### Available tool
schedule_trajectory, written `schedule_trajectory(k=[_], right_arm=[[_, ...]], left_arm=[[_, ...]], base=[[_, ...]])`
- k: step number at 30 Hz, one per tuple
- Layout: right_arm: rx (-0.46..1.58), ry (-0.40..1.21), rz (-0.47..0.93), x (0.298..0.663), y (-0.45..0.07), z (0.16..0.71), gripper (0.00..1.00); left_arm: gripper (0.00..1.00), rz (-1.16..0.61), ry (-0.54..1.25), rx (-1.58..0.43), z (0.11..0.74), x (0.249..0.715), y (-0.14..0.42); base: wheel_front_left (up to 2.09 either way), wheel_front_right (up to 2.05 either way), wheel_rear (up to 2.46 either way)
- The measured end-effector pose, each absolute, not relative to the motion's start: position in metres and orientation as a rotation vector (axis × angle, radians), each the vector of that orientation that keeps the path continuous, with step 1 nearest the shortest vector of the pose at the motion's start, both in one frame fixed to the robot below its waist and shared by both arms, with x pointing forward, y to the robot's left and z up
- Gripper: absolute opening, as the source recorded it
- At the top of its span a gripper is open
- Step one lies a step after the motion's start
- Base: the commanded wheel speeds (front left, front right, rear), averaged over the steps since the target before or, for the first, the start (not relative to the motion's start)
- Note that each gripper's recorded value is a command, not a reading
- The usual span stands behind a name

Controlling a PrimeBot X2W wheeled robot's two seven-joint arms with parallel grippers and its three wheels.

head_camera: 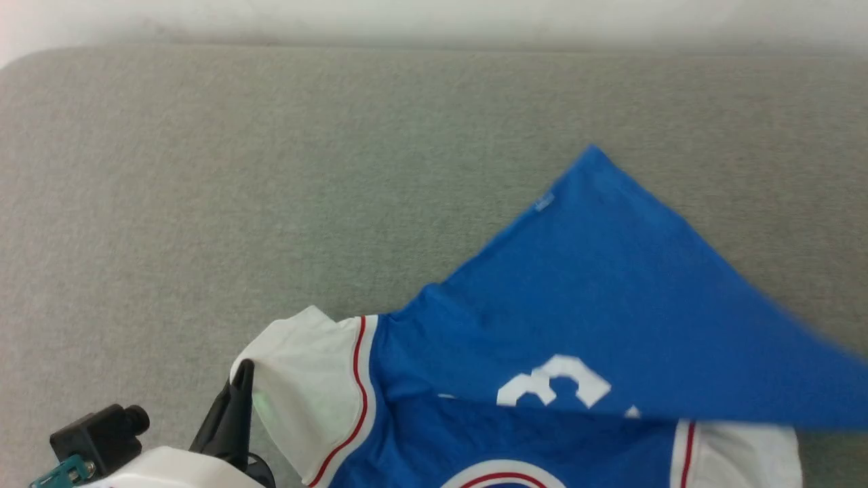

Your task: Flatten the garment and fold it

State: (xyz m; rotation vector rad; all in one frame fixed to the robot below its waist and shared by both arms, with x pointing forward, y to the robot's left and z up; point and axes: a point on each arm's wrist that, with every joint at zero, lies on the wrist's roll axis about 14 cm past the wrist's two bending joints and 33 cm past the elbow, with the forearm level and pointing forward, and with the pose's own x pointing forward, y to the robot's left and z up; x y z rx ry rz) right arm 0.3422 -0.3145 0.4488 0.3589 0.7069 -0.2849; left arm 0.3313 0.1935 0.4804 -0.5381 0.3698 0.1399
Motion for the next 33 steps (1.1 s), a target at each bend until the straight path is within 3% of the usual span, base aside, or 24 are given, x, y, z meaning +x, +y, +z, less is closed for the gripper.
schedule_trajectory(k=[5, 13, 14, 15, 22, 29, 33], right_arm=[[0.379, 0.817, -0.369, 0.271, -0.324, 0.421, 0.0], [0.441, 0.794, -0.331, 0.255, -0.293, 0.375, 0.0], [0.434, 0.79, -0.327, 0.257, -0.291, 0.372, 0.27], [0.419, 0.79, -0.318, 0.259, -0.288, 0.371, 1.0], [0.302, 0.683, -0.204, 0.299, -0.281, 0.418, 1.0], [0.124, 0.372, -0.029, 0.384, -0.259, 0.544, 1.0], [0.047, 0.338, 0.103, 0.432, -0.224, 0.562, 1.0]], left_arm=[[0.0, 0.092, 0.36, -0.531, 0.489, 0.331, 0.185], [0.0, 0.046, 0.339, -0.527, 0.503, 0.327, 0.176], [0.0, 0.039, 0.341, -0.527, 0.504, 0.326, 0.174], [0.0, 0.034, 0.34, -0.528, 0.505, 0.325, 0.173], [0.0, 0.033, 0.344, -0.534, 0.505, 0.32, 0.172], [0.0, 0.059, 0.336, -0.555, 0.502, 0.323, 0.173], [0.0, 0.063, 0.327, -0.567, 0.499, 0.332, 0.172]], base=[[0.0, 0.0, 0.0], [0.0, 0.0, 0.0], [0.0, 0.0, 0.0], [0.0, 0.0, 0.0], [0.0, 0.0, 0.0], [0.0, 0.0, 0.0], [0.0, 0.0, 0.0]])
